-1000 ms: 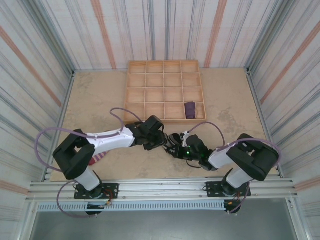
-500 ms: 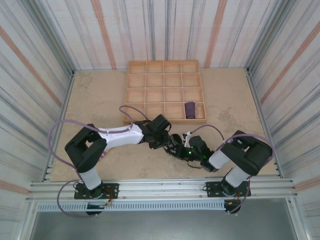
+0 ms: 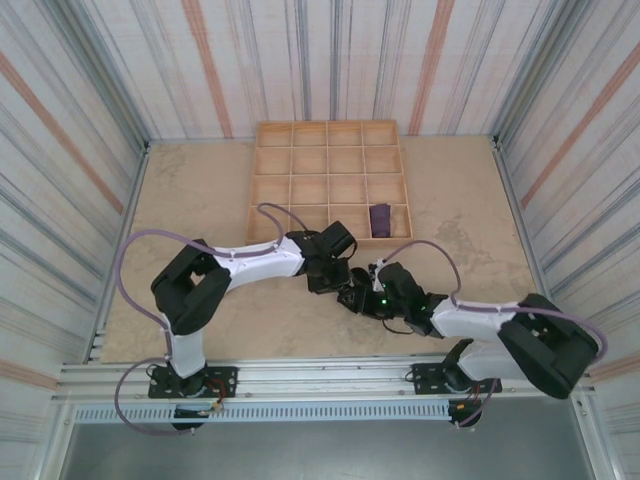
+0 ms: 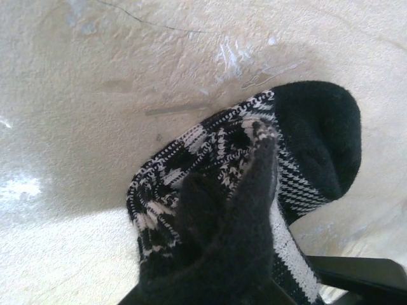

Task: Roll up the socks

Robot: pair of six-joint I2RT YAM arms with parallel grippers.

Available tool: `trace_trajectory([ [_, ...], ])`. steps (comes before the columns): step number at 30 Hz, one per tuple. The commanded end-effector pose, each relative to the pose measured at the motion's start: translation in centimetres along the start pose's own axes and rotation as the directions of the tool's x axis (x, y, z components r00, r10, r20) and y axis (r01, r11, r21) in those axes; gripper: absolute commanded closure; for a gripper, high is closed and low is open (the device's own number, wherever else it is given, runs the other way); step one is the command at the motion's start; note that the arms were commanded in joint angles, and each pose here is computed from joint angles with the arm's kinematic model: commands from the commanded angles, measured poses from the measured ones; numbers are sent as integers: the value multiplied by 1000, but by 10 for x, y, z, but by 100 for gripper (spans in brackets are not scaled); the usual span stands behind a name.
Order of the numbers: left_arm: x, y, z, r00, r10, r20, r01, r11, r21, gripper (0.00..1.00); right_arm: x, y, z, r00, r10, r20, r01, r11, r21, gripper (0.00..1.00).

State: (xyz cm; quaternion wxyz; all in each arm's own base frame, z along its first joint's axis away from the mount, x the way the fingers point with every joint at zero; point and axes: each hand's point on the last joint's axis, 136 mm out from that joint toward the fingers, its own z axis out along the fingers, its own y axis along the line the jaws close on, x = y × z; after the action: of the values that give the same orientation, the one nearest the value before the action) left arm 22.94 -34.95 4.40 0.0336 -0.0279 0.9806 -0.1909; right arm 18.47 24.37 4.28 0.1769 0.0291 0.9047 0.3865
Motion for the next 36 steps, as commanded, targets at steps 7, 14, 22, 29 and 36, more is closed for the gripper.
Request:
trace_trajectory([
  [7, 24, 51, 3, 982, -28, -189, -23, 965, -260, 94, 1, -29, -55, 942, -329, -70, 332, 880, 339, 27],
  [14, 23, 44, 6, 974, -31, -223, -26, 968, -250, 93, -5, 12, -52, 715, -698, 43, 626, 666, 406, 28],
  [22, 23, 43, 7, 970, -38, -238, -19, 972, -234, 90, -10, 33, -28, 506, -857, 95, 721, 481, 500, 28],
  [29, 24, 43, 8, 968, -51, -248, -4, 976, -217, 88, -8, 30, -5, 493, -866, 83, 724, 461, 513, 28],
  [36, 25, 44, 8, 967, -56, -248, 6, 980, -198, 87, 0, -1, 12, 532, -847, 7, 700, 445, 558, 38],
])
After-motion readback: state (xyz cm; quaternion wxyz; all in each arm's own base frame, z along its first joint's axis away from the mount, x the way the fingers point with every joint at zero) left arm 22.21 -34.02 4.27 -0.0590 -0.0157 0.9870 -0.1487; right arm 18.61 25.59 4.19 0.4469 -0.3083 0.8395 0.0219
